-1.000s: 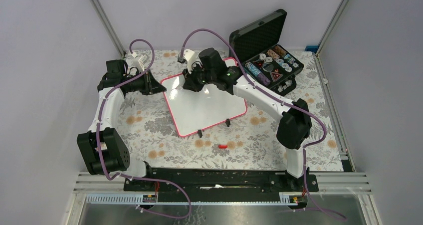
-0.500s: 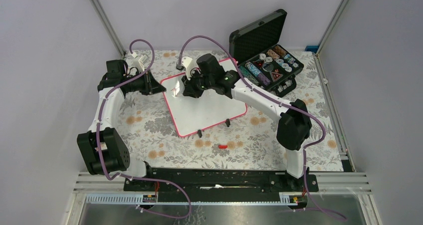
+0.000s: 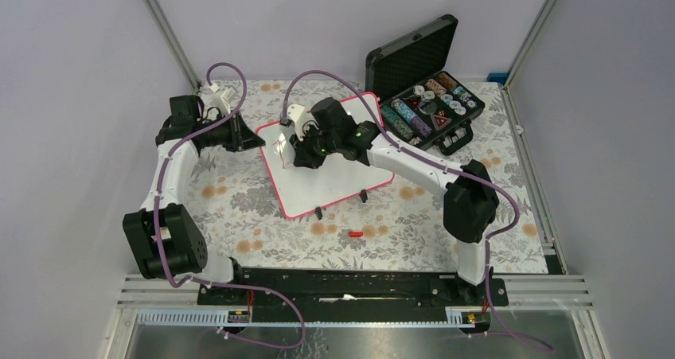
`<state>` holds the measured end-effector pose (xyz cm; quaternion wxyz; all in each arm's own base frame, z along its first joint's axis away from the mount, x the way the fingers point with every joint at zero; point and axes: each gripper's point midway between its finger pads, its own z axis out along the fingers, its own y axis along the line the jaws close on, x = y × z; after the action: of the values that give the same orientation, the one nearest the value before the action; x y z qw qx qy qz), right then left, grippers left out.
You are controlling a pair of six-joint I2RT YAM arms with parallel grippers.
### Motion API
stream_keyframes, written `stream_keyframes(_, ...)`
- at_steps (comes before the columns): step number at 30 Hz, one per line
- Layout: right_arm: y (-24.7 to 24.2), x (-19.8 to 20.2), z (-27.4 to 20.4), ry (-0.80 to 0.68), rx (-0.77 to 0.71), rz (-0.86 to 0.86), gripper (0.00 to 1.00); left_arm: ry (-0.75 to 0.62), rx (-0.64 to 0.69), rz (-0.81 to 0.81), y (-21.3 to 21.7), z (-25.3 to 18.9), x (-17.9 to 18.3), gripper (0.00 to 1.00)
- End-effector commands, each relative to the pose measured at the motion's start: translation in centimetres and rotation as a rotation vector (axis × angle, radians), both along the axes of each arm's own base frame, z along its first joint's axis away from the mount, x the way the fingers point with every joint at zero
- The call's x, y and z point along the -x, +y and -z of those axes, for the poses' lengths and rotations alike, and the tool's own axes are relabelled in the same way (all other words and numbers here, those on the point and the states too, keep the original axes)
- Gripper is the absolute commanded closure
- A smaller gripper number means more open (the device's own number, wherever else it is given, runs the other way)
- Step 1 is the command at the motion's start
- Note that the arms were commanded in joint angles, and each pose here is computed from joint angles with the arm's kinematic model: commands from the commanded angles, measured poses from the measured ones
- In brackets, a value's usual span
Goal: Write a sentence on the whiteboard
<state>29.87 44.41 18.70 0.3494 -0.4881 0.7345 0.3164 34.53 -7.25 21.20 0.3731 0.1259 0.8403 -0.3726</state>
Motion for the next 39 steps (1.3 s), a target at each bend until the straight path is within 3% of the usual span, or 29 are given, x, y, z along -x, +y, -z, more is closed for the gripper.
stream_keyframes(1, 0.3, -0.6, -1.5, -0.064, -0.018, 0.02, 1.0, -0.127, -0.067, 0.021, 0.1, -1.4, -0.9, 1.0)
stream_keyframes(17, 2.3, -0.6, -3.1, -0.07, -0.053, 0.005, 1.0, -0.12, -0.065, 0.018, 0.1, -1.3, -1.0, 1.0)
stream_keyframes(27, 0.4, 1.7, -7.5, -0.053, -0.12, -0.054, 1.0, -0.123, -0.068, 0.016, 0.1, -1.3, -0.9, 1.0)
stream_keyframes(39, -2.2, -0.4, -5.6, -0.073, -0.058, 0.025, 1.0, -0.128, -0.067, 0.017, 0.1, -1.5, -0.8, 1.0)
